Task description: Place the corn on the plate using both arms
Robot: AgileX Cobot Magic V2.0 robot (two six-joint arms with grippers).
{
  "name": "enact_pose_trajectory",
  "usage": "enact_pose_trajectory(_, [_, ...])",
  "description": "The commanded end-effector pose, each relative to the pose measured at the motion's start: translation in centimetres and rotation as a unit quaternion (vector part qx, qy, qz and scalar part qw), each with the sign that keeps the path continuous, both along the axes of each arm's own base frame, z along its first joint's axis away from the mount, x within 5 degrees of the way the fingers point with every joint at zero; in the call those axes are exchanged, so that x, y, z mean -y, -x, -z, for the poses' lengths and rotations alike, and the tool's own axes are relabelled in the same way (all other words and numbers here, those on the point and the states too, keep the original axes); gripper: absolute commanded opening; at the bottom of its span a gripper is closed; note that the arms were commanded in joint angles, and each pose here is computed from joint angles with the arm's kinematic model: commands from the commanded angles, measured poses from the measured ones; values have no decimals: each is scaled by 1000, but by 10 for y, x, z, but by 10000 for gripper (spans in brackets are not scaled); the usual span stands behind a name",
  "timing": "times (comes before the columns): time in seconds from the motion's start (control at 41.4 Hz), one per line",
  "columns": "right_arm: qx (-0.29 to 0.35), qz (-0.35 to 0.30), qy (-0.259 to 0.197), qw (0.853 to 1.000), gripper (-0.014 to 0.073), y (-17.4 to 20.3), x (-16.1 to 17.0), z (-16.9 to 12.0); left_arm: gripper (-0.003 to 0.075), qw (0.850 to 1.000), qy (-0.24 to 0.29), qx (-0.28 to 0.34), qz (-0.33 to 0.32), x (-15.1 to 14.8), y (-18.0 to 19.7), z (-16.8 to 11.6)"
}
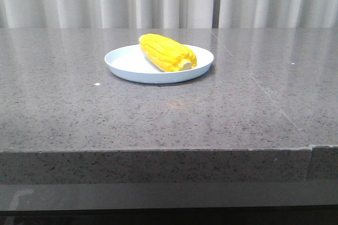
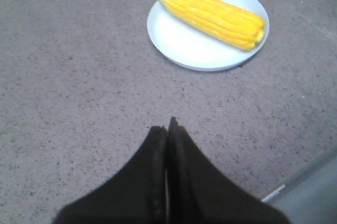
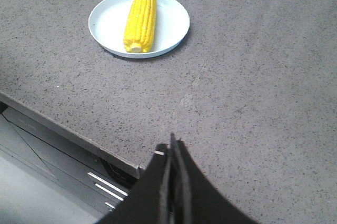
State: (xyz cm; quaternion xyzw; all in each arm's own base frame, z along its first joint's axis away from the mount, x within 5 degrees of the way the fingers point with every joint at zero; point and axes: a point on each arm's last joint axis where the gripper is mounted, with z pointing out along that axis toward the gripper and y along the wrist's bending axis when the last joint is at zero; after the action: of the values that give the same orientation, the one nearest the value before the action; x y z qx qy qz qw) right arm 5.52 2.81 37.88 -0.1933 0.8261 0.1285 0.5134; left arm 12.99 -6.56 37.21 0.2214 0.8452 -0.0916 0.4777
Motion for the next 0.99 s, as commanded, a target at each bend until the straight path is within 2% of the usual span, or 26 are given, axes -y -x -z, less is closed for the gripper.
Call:
enact_pose_trajectory(0.0, [39, 1, -9, 999, -68, -2, 0, -11, -20, 995, 46, 79, -26, -11, 7, -10])
enact_pose_trajectory(0.121, [39, 1, -9, 999, -68, -2, 0, -11, -20, 987, 65, 130, -69, -28, 18, 14])
enact_pose_trajectory(0.314, [39, 1, -9, 999, -68, -2, 0, -11, -20, 961, 93, 224, -135, -50, 43, 62])
enact_pose_trajectory(0.435, [39, 1, -9, 999, -68, -2, 0, -11, -20, 944, 116, 250, -180, -58, 55, 95])
enact_pose_trajectory(0.605, [39, 1, -9, 999, -68, -2, 0, -11, -20, 925, 116, 291, -215, -65, 68, 127])
enact_pose_trajectory(0.871, [39, 1, -9, 999, -68, -2, 0, -11, -20, 905, 120, 339, -228, -67, 75, 154])
enact_pose_trajectory(0.967, [39, 1, -9, 999, -68, -2, 0, -11, -20, 905, 120, 338, -228, -67, 77, 154])
